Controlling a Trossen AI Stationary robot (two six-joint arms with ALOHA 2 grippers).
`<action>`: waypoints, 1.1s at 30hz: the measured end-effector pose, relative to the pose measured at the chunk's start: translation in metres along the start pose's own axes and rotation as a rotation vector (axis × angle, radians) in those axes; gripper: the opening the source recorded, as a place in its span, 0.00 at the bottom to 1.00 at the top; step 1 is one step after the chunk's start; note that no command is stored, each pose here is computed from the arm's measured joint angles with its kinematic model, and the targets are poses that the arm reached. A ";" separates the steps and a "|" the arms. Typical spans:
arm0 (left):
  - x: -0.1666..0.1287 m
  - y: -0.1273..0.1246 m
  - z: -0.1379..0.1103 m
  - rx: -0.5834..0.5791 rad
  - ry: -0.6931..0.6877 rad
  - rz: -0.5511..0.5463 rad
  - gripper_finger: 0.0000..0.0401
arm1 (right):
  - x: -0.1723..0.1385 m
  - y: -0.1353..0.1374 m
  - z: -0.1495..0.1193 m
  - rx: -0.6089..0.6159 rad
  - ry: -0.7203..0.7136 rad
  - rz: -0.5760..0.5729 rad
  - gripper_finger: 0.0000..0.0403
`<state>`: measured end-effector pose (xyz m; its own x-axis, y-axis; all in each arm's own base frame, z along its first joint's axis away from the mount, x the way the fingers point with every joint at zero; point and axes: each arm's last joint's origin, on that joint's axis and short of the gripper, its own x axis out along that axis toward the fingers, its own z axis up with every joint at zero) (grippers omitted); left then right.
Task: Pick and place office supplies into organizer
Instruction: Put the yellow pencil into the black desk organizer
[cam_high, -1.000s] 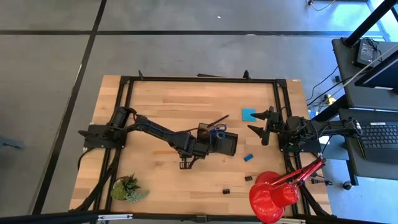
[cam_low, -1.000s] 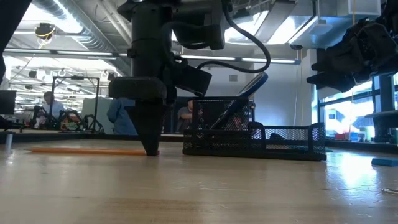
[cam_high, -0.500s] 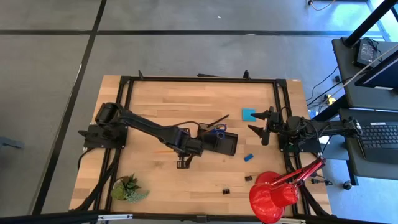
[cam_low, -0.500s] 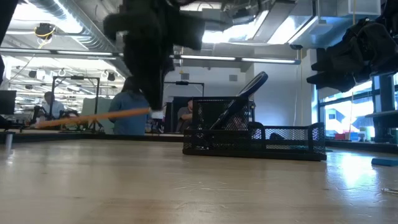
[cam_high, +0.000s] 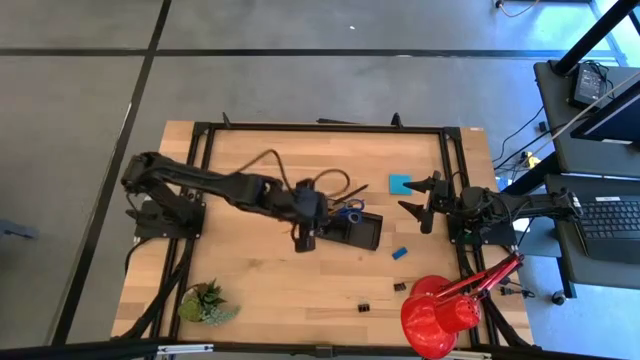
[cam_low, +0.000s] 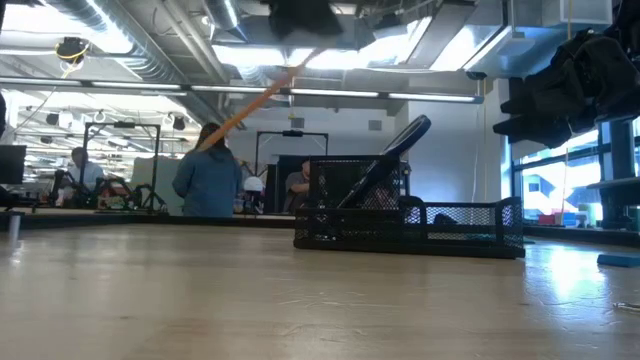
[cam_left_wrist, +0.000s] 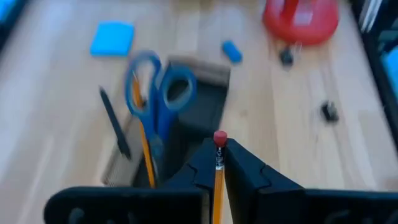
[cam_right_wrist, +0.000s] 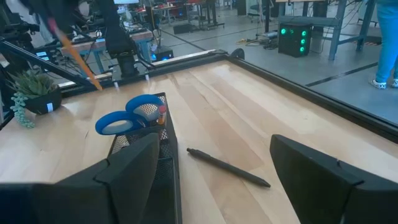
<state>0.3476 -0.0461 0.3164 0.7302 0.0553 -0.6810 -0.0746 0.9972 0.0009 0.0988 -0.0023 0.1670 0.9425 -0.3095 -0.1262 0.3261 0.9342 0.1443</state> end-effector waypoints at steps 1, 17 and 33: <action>-0.005 0.003 0.004 -0.001 -0.038 -0.003 0.04 | 0.000 0.000 0.000 0.000 0.000 0.000 0.77; -0.018 0.033 0.042 0.099 -0.393 -0.024 0.04 | 0.000 0.000 0.000 -0.001 0.000 0.000 0.77; 0.053 0.051 0.035 0.144 -0.345 -0.024 0.04 | 0.000 0.000 0.000 -0.004 0.001 0.000 0.77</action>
<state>0.4064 0.0094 0.3056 0.9183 0.0208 -0.3954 0.0240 0.9939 0.1080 0.0988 -0.0023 0.1669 0.9425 -0.3093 -0.1269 0.3258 0.9349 0.1407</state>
